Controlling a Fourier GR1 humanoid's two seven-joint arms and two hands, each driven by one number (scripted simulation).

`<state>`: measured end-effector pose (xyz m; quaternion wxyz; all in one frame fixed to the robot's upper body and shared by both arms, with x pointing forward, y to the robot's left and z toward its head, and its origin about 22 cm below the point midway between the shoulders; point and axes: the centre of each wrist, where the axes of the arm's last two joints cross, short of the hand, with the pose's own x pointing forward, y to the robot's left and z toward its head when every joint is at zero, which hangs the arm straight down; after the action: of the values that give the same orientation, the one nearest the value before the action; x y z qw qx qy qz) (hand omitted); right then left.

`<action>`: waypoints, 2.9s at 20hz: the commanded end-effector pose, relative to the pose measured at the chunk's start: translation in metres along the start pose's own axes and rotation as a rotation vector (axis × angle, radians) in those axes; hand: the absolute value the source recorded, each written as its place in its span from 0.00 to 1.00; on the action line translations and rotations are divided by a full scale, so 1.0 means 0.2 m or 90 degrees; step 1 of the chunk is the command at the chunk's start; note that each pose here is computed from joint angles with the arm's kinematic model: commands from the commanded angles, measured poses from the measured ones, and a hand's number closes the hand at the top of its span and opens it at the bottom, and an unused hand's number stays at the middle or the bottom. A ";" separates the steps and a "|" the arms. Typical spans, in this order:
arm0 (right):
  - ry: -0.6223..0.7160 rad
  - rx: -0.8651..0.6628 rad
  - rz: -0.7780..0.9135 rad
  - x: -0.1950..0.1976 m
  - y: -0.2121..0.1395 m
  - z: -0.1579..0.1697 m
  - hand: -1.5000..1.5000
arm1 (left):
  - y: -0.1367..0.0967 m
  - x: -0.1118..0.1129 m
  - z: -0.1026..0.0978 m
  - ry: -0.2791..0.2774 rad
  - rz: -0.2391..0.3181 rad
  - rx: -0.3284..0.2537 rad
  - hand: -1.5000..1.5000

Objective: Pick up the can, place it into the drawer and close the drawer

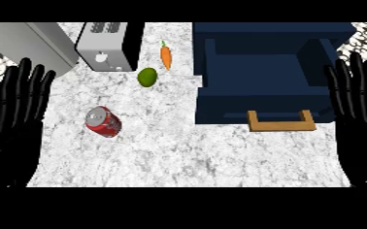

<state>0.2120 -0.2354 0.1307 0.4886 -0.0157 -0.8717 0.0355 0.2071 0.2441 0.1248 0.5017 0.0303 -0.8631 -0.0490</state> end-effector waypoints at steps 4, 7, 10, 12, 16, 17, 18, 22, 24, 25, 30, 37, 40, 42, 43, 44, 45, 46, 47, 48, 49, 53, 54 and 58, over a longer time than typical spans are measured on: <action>-0.015 0.003 0.020 0.04 -0.03 0.02 0.00 | -0.01 0.05 -0.07 -0.071 0.168 -0.286 0.00; 0.168 -0.043 0.017 -0.12 -0.05 0.09 0.00 | 0.02 -0.10 0.03 0.122 0.118 -0.408 0.00; 0.202 -0.059 0.029 -0.08 -0.04 0.13 0.00 | 0.20 -0.10 -0.02 0.142 0.133 -0.438 0.00; 0.219 -0.058 0.035 -0.11 -0.11 0.12 0.00 | 0.31 -0.13 -0.01 0.152 0.138 -0.457 0.00; 0.207 -0.064 0.031 -0.09 -0.13 0.23 0.00 | 0.46 -0.12 -0.08 0.154 0.153 -0.465 0.00; 0.214 -0.063 0.028 -0.12 -0.13 0.15 0.00 | 0.41 -0.09 -0.07 0.149 0.153 -0.466 0.00; 0.222 -0.056 0.044 -0.03 -0.08 0.14 0.00 | 0.44 -0.14 -0.12 0.148 0.153 -0.466 0.00; 0.211 -0.056 0.034 -0.12 -0.14 0.20 0.00 | 0.50 -0.11 -0.14 0.183 0.172 -0.450 0.00; 0.222 -0.060 0.040 -0.09 -0.23 0.18 0.00 | 0.54 -0.14 -0.09 0.192 0.168 -0.437 0.00; 0.227 -0.060 0.053 -0.10 -0.20 0.30 0.00 | 0.49 -0.07 -0.08 0.209 0.169 -0.437 0.00; 0.214 -0.044 0.040 -0.14 -0.12 0.30 0.00 | 0.52 -0.21 -0.13 0.222 0.161 -0.419 0.00; 0.207 -0.072 0.051 -0.05 -0.27 0.26 0.00 | 0.43 -0.27 -0.14 0.229 0.157 -0.427 0.00; 0.214 -0.066 0.050 -0.05 -0.24 0.35 0.00 | 0.48 -0.43 -0.12 0.232 0.153 -0.427 0.00; 0.221 -0.053 0.041 -0.09 -0.28 0.42 0.00 | 0.43 -0.45 -0.12 0.232 0.152 -0.428 0.00; 0.220 -0.071 0.038 -0.07 -0.23 0.41 0.00 | 0.32 -0.46 -0.11 0.232 0.156 -0.424 0.00; 0.218 -0.061 0.049 -0.11 -0.27 0.35 0.00 | 0.37 -0.49 -0.05 0.227 0.157 -0.421 0.00; 0.213 -0.066 0.051 -0.14 -0.33 0.40 0.00 | 0.47 -0.46 -0.07 0.230 0.140 -0.417 0.00; 0.218 -0.057 0.050 -0.13 -0.30 0.38 0.00 | 0.41 -0.56 -0.07 0.240 0.152 -0.419 0.00; 0.217 -0.060 0.040 -0.13 -0.25 0.32 0.00 | 0.38 -0.48 -0.06 0.231 0.138 -0.406 0.00; 0.203 -0.058 0.044 -0.04 -0.28 0.34 0.00 | 0.29 -0.59 -0.06 0.237 0.153 -0.418 0.00; 0.219 -0.070 0.050 -0.12 -0.37 0.34 0.00 | 0.37 -0.59 -0.08 0.235 0.141 -0.408 0.00; 0.211 -0.065 0.046 -0.14 -0.35 0.33 0.00 | 0.47 -0.65 -0.07 0.238 0.133 -0.404 0.00; 0.216 -0.059 0.043 -0.14 -0.35 0.32 0.00 | 0.37 -0.69 -0.13 0.246 0.128 -0.405 0.00; 0.209 -0.059 0.037 -0.12 -0.35 0.33 0.00 | 0.49 -0.75 -0.09 0.248 0.125 -0.380 0.00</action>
<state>0.1691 -0.3049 0.0738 0.6239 -0.0738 -0.7780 0.0065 0.2904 0.3453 0.0223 0.6427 -0.2003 -0.6952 -0.2521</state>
